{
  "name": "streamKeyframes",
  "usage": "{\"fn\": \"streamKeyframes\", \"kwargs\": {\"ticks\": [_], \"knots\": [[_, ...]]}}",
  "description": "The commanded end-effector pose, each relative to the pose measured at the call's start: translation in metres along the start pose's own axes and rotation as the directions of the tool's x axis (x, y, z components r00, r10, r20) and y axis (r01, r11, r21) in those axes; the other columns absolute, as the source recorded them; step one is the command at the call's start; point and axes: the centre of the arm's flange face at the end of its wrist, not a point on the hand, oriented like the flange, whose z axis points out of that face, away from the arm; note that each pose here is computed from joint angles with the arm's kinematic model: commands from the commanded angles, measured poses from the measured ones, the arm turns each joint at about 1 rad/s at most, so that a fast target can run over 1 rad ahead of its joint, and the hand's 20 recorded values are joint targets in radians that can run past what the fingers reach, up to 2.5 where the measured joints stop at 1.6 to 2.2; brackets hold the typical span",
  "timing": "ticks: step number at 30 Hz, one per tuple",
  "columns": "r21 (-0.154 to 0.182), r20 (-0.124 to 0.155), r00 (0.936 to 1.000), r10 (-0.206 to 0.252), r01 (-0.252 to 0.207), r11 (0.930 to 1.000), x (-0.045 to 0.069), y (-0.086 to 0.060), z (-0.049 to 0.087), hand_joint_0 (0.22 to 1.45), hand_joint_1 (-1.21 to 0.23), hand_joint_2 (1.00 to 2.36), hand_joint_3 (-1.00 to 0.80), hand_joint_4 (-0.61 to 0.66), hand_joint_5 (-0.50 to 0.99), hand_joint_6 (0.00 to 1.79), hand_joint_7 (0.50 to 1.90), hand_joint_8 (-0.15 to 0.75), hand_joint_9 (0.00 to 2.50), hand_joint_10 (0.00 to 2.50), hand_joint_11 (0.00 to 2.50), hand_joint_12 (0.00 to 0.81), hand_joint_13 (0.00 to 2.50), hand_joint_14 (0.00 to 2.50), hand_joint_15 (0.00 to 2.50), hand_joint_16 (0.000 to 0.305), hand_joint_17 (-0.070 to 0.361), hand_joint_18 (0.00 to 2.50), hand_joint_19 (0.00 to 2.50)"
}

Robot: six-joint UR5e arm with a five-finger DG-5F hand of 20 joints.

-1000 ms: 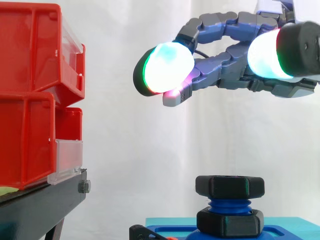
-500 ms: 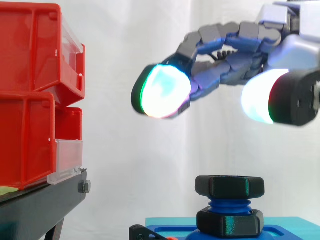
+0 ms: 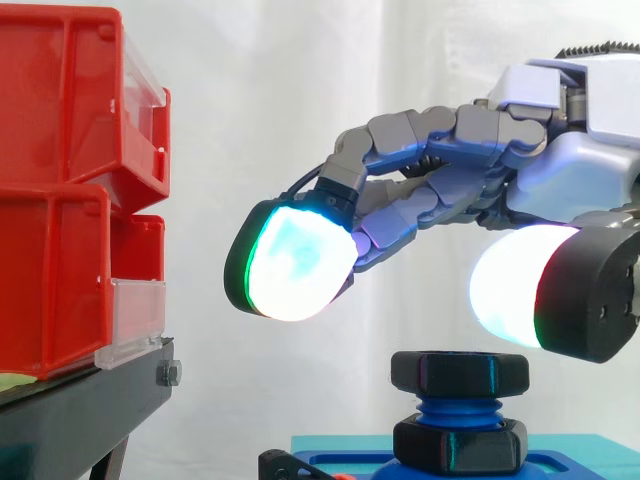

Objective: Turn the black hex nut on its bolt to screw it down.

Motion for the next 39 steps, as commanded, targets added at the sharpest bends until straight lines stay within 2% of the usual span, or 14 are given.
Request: {"fn": "streamKeyframes", "kwargs": {"ticks": [1,5,7,8,9,10,11,17,23,26,34,39], "knots": [[-0.009,-0.003,1.0000,0.002,-0.002,1.0000,0.001,0.002,0.000,0.43,-0.52,1.00,-0.50,0.15,-0.13,0.50,0.94,0.196,0.53,0.00,0.14,0.173,0.26,0.00,0.00,0.016,0.037,0.00,0.23],[-0.023,-0.003,1.0000,-0.002,0.002,0.9997,0.002,0.003,0.001,0.43,-0.52,1.00,-0.50,0.16,-0.13,0.50,0.95,0.198,0.53,0.00,0.14,0.172,0.26,0.00,0.00,0.016,0.037,0.00,0.23],[-0.031,-0.011,0.9999,-0.005,0.004,0.9995,0.011,0.003,0.003,0.43,-0.51,1.00,-0.50,0.15,-0.13,0.50,0.95,0.197,0.53,0.00,0.14,0.172,0.26,0.00,0.00,0.016,0.036,0.00,0.24],[-0.033,-0.008,1.0000,-0.003,0.003,0.9995,0.010,0.002,0.005,0.43,-0.51,1.00,-0.50,0.15,-0.13,0.50,0.96,0.198,0.53,0.00,0.14,0.172,0.26,0.00,0.00,0.016,0.036,0.00,0.23],[-0.033,-0.014,0.9999,-0.003,0.003,0.9994,0.017,0.000,0.006,0.43,-0.51,1.00,-0.50,0.16,-0.13,0.50,0.96,0.197,0.53,0.00,0.14,0.172,0.26,0.00,0.00,0.016,0.036,0.00,0.23],[-0.036,-0.015,0.9999,-0.002,0.001,0.9993,0.019,0.000,0.008,0.43,-0.51,1.00,-0.50,0.15,-0.13,0.50,0.97,0.197,0.53,0.00,0.14,0.172,0.26,0.00,0.00,0.016,0.036,0.00,0.23],[-0.042,-0.008,1.0000,-0.002,0.002,0.9991,0.013,0.000,0.012,0.43,-0.51,1.00,-0.50,0.15,-0.12,0.50,0.98,0.199,0.53,0.00,0.14,0.172,0.26,0.00,0.00,0.016,0.036,0.00,0.24],[-0.049,-0.023,0.9997,-0.004,0.003,0.9988,0.008,-0.001,0.013,0.43,-0.48,1.00,-0.50,0.14,-0.12,0.50,1.09,0.201,0.53,0.00,0.15,0.173,0.26,0.00,0.00,0.016,0.036,0.00,0.25],[-0.056,-0.036,0.9994,-0.004,0.002,0.9984,0.008,-0.002,0.011,0.43,-0.48,1.00,-0.50,0.12,-0.13,0.50,1.18,0.202,0.52,0.01,0.16,0.170,0.26,0.00,0.00,0.016,0.035,0.00,0.25],[-0.058,-0.047,0.9989,-0.005,0.002,0.9983,0.010,-0.003,0.010,0.43,-0.48,1.00,-0.50,0.12,-0.13,0.50,1.19,0.203,0.52,0.00,0.15,0.169,0.26,0.00,0.00,0.016,0.035,0.00,0.25],[-0.088,-0.052,0.9982,-0.028,0.023,0.9959,0.009,-0.007,0.008,0.43,-0.49,1.00,-0.50,0.13,-0.12,0.50,1.21,0.205,0.52,0.01,0.16,0.165,0.25,0.00,0.00,0.015,0.033,0.00,0.24],[-0.089,-0.065,0.9975,-0.027,0.021,0.9958,0.011,-0.009,0.006,0.43,-0.49,1.00,-0.50,0.13,-0.12,0.50,1.22,0.202,0.52,0.01,0.18,0.164,0.26,0.00,0.01,0.015,0.033,0.00,0.25]]}}
